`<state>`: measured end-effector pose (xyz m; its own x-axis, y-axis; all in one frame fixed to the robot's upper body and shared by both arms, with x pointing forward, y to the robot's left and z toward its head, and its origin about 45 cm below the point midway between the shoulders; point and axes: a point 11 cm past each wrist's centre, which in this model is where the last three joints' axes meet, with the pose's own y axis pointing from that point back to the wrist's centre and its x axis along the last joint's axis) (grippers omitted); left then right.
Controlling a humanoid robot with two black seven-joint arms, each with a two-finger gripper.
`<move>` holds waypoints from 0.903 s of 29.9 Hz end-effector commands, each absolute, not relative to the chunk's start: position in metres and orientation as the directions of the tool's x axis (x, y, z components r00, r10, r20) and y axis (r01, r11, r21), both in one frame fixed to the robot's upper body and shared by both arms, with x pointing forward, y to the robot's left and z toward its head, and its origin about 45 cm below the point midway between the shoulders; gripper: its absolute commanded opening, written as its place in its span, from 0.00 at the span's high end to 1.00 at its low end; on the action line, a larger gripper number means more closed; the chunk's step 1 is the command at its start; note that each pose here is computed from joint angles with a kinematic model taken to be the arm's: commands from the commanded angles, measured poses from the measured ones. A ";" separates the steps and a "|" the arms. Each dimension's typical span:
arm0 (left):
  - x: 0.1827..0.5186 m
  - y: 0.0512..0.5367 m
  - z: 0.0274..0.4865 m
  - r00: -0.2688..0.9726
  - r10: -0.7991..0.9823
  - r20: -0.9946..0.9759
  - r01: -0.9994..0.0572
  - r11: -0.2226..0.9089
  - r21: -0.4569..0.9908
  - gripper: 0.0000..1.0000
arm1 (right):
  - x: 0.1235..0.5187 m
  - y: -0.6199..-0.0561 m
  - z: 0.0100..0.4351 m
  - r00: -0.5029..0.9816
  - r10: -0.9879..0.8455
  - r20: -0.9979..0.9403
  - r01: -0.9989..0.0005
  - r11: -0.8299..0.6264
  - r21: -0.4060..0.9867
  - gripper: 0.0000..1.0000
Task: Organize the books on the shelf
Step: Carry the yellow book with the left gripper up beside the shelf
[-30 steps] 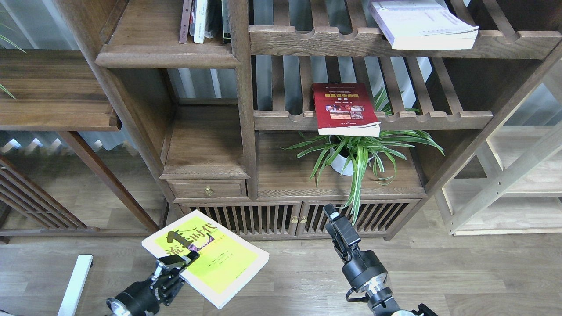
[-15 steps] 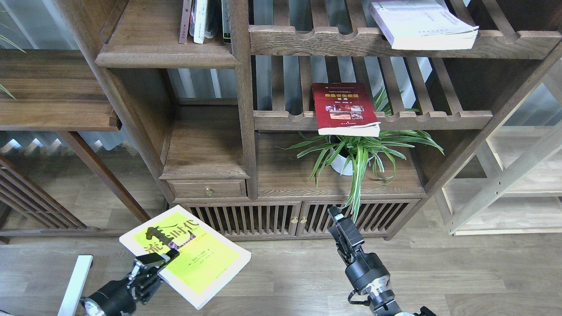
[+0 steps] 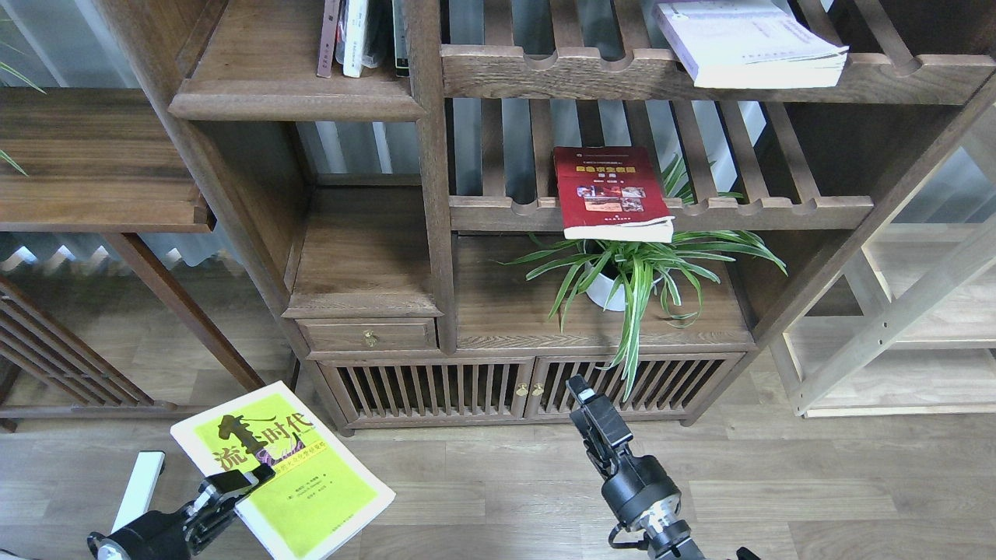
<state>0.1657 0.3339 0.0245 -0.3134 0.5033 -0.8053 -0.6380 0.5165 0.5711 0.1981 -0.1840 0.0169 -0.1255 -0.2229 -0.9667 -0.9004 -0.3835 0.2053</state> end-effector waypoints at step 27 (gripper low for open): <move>0.212 0.336 0.059 -0.124 0.467 -0.875 -0.896 0.326 0.301 1.00 | 0.196 -0.191 0.011 -0.147 -0.234 -0.961 -0.904 -0.363 0.227 0.01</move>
